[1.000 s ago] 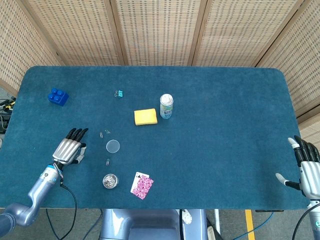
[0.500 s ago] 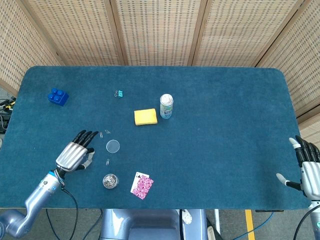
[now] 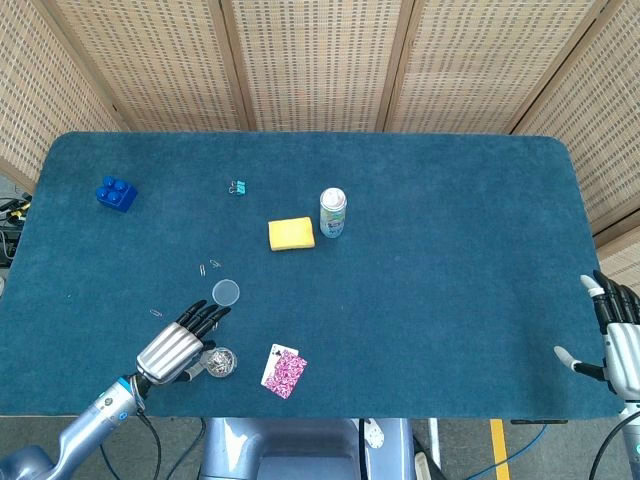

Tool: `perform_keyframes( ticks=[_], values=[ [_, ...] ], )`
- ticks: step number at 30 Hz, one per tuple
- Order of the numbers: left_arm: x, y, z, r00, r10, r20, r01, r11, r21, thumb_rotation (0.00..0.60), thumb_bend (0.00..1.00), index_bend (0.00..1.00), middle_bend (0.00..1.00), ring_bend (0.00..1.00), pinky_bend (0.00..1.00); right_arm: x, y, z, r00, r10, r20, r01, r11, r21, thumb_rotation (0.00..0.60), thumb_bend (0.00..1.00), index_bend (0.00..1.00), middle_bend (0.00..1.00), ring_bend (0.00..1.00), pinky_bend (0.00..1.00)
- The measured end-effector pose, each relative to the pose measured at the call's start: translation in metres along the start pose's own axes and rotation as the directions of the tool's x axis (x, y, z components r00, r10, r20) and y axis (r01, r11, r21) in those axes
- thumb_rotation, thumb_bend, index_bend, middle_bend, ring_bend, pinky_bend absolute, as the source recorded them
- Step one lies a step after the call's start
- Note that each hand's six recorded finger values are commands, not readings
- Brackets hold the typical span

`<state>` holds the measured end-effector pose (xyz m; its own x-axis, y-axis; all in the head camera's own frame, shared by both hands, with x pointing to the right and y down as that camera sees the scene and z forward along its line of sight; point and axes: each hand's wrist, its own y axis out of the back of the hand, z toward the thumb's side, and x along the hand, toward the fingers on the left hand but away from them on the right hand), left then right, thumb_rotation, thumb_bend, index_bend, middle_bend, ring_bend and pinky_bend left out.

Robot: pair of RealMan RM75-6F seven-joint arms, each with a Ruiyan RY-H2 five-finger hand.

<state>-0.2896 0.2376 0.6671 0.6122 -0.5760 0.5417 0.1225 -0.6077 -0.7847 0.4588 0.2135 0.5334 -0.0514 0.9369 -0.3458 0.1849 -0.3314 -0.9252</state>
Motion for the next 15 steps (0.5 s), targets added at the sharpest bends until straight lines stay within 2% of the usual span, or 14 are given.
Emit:
perform_keyframes(
  ticks=[7, 10, 15],
  values=[
    [0.007, -0.001, 0.002, 1.0, 0.008, -0.012, -0.008, 1.0, -0.004, 0.6, 0.42, 0.65, 0.0, 0.0, 0.0, -0.001, 0.001, -0.001, 1.0, 0.001, 0.001, -0.001, 1.0, -0.003, 0.6, 0.0, 0.0, 0.0, 0.0, 0.0],
    [0.01, -0.002, 0.003, 1.0, 0.01, -0.015, -0.01, 1.0, -0.015, 0.6, 0.42, 0.55, 0.0, 0.0, 0.0, -0.001, 0.001, -0.001, 1.0, 0.001, 0.001, -0.001, 1.0, -0.003, 0.6, 0.0, 0.0, 0.0, 0.0, 0.0],
    [0.012, -0.003, 0.006, 1.0, 0.008, -0.008, -0.008, 0.999, -0.043, 0.6, 0.28, 0.41, 0.0, 0.0, 0.0, 0.0, 0.001, -0.001, 1.0, -0.001, 0.0, 0.001, 1.0, -0.002, 0.6, 0.0, 0.0, 0.0, 0.0, 0.0]
  ],
)
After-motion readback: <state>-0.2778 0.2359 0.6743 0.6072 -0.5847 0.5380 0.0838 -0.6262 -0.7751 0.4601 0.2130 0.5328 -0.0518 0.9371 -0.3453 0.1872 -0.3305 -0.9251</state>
